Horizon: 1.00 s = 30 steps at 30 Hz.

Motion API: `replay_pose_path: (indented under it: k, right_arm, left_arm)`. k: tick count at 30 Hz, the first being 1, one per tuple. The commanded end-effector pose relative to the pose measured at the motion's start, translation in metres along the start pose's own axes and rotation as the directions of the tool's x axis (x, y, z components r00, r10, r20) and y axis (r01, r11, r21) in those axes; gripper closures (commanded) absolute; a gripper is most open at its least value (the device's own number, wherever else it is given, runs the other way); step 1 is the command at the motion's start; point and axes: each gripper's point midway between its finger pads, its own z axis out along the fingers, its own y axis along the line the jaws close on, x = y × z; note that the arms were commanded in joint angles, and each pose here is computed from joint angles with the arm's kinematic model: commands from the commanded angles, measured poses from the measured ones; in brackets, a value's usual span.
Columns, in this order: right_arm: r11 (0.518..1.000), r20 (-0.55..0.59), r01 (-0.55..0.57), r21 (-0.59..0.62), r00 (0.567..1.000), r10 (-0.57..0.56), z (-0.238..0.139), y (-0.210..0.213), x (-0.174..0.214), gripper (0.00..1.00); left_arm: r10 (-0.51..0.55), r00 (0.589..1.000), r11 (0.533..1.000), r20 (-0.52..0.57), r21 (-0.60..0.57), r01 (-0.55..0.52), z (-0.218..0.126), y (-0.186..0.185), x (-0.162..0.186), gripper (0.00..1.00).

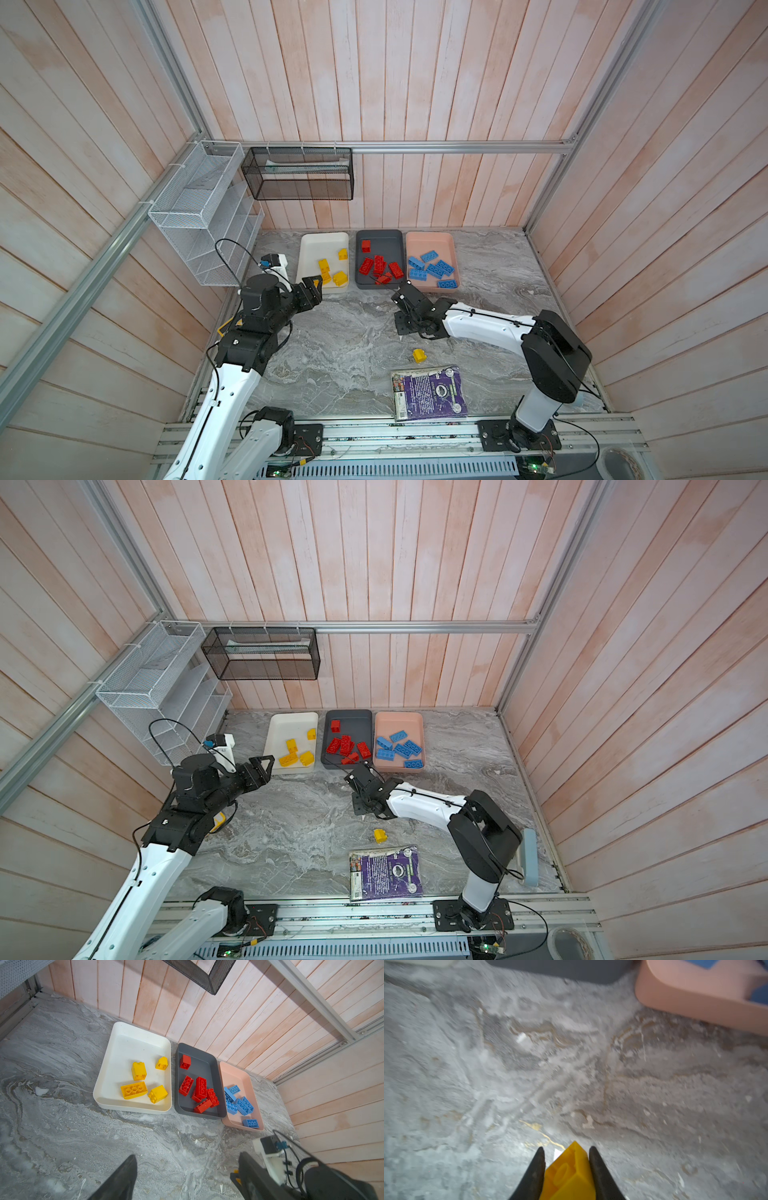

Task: Sort the legos into containers by color
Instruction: 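Lift the yellow brick and carry it over the white tray with the right gripper, then open the right gripper to drop the yellow brick into the white tray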

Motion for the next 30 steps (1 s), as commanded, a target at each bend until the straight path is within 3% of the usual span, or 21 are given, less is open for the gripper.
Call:
replay_pose_path:
  k: [1,14,22,30]
  right_arm:
    - [0.994,0.031,0.05,-0.095,0.998,-0.048,-0.002,0.037,-0.034,0.75]
    - [0.911,0.182,0.124,-0.393,0.982,-0.055,0.037,0.139,-0.144,0.77]
    - [0.874,0.233,0.12,-0.47,0.972,-0.008,0.078,0.158,-0.191,0.77]
    - [0.84,0.251,0.046,-0.54,0.962,0.109,0.101,0.155,-0.213,0.69]
  left_arm:
    - [-0.008,1.0,0.999,0.008,0.043,0.008,-0.009,-0.005,0.007,0.22]
    - [0.024,0.992,0.989,0.123,0.139,-0.041,-0.049,-0.013,0.016,0.22]
    - [0.036,0.999,0.988,0.039,0.147,-0.042,-0.031,-0.01,0.039,0.21]
    - [0.047,0.998,0.987,-0.049,0.154,-0.038,-0.013,-0.01,0.051,0.21]
